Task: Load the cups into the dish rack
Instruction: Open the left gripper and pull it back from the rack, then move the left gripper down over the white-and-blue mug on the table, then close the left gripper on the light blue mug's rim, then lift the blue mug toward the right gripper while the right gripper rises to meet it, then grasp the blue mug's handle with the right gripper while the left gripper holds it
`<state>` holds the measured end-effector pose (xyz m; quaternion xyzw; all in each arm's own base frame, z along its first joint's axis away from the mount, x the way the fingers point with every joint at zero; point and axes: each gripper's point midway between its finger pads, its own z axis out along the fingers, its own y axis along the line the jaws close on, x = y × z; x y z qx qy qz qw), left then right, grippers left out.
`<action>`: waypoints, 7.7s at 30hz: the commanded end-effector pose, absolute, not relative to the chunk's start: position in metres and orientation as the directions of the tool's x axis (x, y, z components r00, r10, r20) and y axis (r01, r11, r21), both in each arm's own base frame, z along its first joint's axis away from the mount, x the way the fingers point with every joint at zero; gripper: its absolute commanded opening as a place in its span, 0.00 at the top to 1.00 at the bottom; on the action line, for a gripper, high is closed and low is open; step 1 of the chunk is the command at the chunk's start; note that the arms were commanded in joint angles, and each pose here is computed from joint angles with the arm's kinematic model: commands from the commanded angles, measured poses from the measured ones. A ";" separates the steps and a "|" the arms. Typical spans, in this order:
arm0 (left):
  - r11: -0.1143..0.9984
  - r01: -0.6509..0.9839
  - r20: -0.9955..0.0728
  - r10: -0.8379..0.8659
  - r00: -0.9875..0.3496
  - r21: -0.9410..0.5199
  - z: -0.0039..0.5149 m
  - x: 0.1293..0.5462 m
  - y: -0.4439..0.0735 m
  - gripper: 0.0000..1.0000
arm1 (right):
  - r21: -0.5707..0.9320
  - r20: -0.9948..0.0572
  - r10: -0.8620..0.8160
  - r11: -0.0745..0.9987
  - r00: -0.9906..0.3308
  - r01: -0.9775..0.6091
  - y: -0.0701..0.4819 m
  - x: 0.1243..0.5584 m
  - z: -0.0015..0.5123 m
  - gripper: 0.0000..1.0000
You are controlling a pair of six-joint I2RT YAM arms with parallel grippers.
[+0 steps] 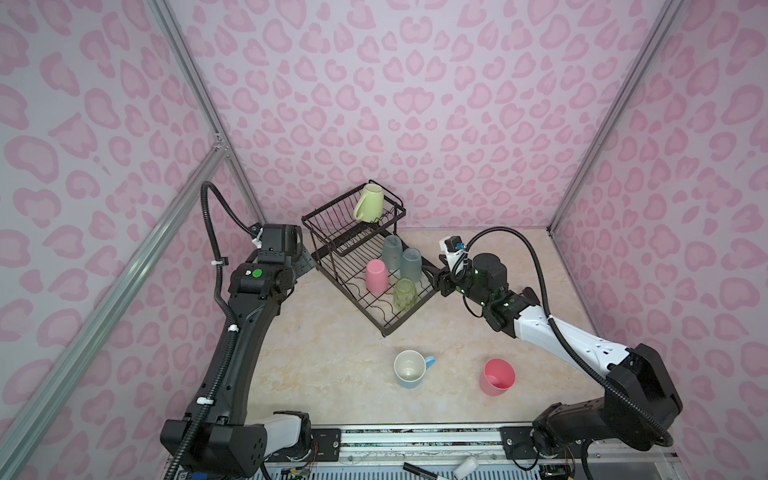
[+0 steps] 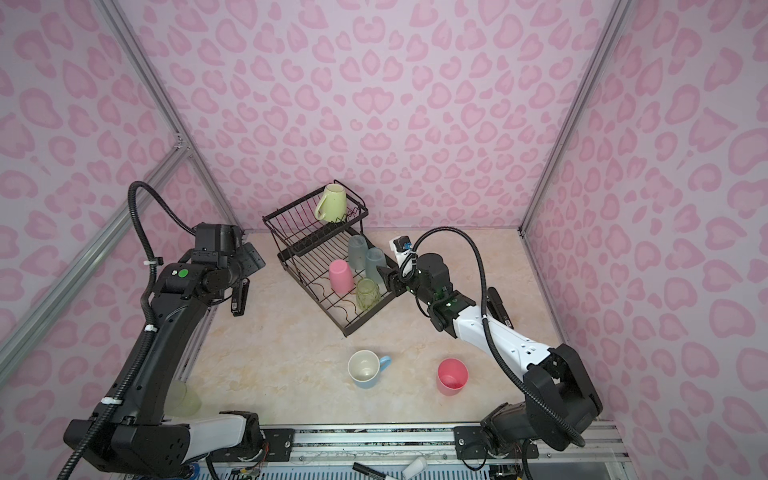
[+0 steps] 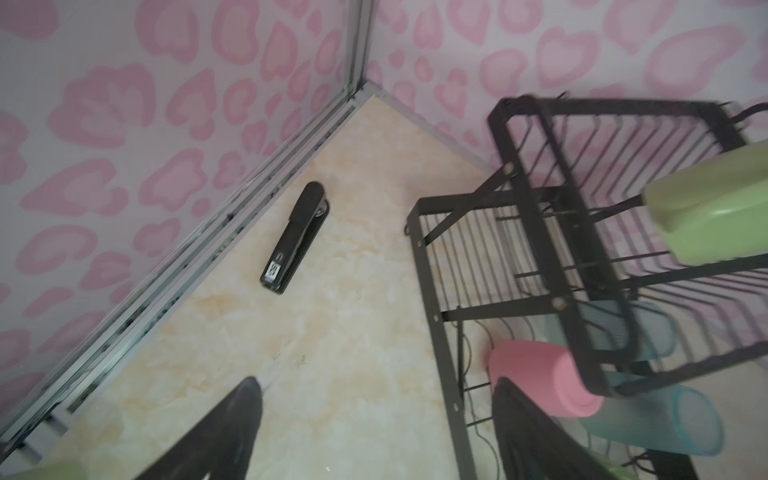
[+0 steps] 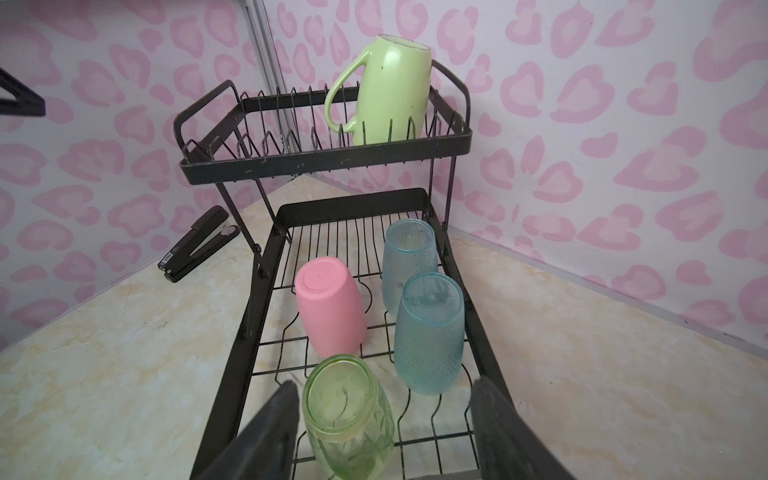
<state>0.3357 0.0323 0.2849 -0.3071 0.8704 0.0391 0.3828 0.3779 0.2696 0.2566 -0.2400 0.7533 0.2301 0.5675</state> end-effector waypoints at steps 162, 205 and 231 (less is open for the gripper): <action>0.887 0.418 -0.651 0.202 -0.732 -0.195 0.218 0.225 -0.267 0.96 | 0.210 -0.846 0.108 0.968 -0.522 -0.140 0.150 0.350 0.203 0.43; 0.887 0.293 -0.880 0.215 0.423 0.357 0.379 0.402 -0.341 0.97 | 0.924 -0.321 0.690 0.379 -0.648 -0.054 0.117 0.391 0.335 0.41; 0.816 0.367 -0.836 0.233 0.497 0.446 0.376 0.395 -0.367 0.97 | 0.908 -0.336 0.569 0.409 -0.750 -0.097 0.160 0.389 0.341 0.61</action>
